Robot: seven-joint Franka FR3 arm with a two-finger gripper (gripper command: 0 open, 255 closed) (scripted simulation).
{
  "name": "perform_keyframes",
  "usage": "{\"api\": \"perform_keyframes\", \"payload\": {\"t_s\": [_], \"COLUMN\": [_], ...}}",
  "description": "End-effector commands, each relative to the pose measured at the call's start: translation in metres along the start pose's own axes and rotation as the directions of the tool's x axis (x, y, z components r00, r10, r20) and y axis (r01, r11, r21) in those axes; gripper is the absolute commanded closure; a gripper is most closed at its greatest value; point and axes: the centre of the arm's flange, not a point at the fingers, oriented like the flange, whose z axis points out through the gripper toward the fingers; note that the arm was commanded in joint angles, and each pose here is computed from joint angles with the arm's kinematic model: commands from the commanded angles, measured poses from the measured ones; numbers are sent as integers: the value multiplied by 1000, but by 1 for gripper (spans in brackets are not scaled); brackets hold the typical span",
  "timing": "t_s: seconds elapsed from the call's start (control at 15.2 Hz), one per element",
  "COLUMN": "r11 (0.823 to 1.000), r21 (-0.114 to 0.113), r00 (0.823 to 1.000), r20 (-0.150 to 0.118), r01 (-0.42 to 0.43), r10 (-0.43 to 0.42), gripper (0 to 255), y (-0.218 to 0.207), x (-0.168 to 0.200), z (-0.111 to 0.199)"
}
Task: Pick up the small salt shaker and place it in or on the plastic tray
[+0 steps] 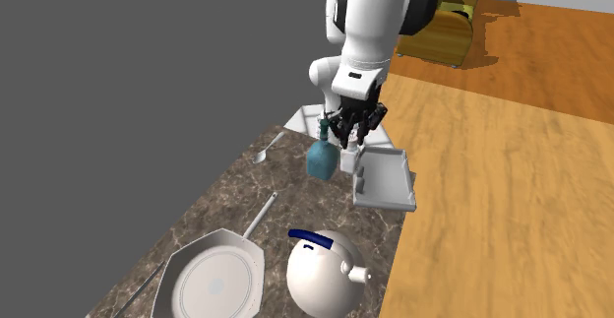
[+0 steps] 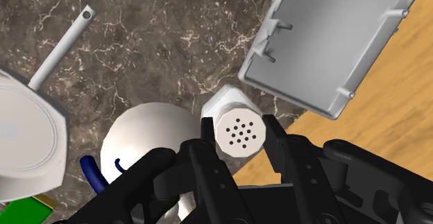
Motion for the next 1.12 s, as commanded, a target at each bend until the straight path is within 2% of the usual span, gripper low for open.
{"api": "perform_keyframes", "payload": {"t_s": [0.0,0.66,1.06], "r11": [1000,1000,1000], "r21": [-1,-1,-1], "r00": [1000,1000,1000], "r20": [0,0,0], "r01": [-2,-2,-2], "r10": [2,2,2], "gripper": [255,255,255], "y": [-27,-153,-161], "x": [-6,-40,-43], "z": [-5,-22,3]}}
